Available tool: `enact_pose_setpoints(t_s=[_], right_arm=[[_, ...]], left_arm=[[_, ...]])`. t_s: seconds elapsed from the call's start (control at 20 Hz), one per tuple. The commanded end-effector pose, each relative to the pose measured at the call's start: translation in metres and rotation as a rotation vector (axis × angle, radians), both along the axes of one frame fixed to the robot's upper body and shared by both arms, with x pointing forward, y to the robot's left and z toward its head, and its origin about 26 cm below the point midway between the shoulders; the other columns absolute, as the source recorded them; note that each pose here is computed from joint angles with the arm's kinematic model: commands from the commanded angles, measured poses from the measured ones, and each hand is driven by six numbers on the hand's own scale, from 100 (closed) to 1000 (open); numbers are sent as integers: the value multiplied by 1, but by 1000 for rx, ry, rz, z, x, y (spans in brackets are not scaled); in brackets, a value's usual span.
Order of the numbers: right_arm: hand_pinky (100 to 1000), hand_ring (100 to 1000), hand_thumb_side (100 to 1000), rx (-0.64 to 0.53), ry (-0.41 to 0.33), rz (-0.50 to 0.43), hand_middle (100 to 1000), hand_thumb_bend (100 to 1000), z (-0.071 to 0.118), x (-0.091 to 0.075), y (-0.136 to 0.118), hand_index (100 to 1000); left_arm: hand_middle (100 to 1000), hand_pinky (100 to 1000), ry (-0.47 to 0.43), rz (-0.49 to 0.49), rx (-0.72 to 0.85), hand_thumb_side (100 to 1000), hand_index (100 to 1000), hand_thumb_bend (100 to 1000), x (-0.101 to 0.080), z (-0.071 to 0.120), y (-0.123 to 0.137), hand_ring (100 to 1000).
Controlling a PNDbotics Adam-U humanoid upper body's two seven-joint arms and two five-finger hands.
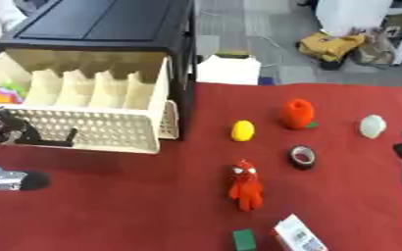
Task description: Pick up objects from table and place into drawer.
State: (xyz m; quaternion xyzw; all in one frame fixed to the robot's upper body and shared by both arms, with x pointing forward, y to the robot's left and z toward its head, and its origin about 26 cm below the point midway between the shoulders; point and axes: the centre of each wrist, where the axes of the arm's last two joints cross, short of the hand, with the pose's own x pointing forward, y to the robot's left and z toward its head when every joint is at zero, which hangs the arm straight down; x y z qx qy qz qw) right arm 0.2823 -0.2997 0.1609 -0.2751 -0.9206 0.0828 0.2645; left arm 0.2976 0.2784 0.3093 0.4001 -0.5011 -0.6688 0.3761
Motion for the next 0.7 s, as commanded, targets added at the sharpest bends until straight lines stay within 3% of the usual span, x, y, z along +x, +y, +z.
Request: enact_pose_setpoints(t_s=[0.05,0.15,0.3,0.7], right_arm=[[597,622,827,-7,-24,2,514,251,6,-1,-1,728],[598,622,827,-7,-24,2,514,251,6,-1,-1,728],[598,622,828,-7,-23,1,514,252,6,-1,-1,728],[600,624,832,-8,-21,-2,515,252,6,-2,-2,729]], left_arm=[[100,100,-32,18,26,1000,850,696,-6,12,4,100],[100,100,-35,19,25,1000,927,688,-7,12,3,100],[100,100,-46,23,18,1000,964,688,-8,14,4,100],[100,100,-68,8,4,1000,952,673,-8,17,5,100]])
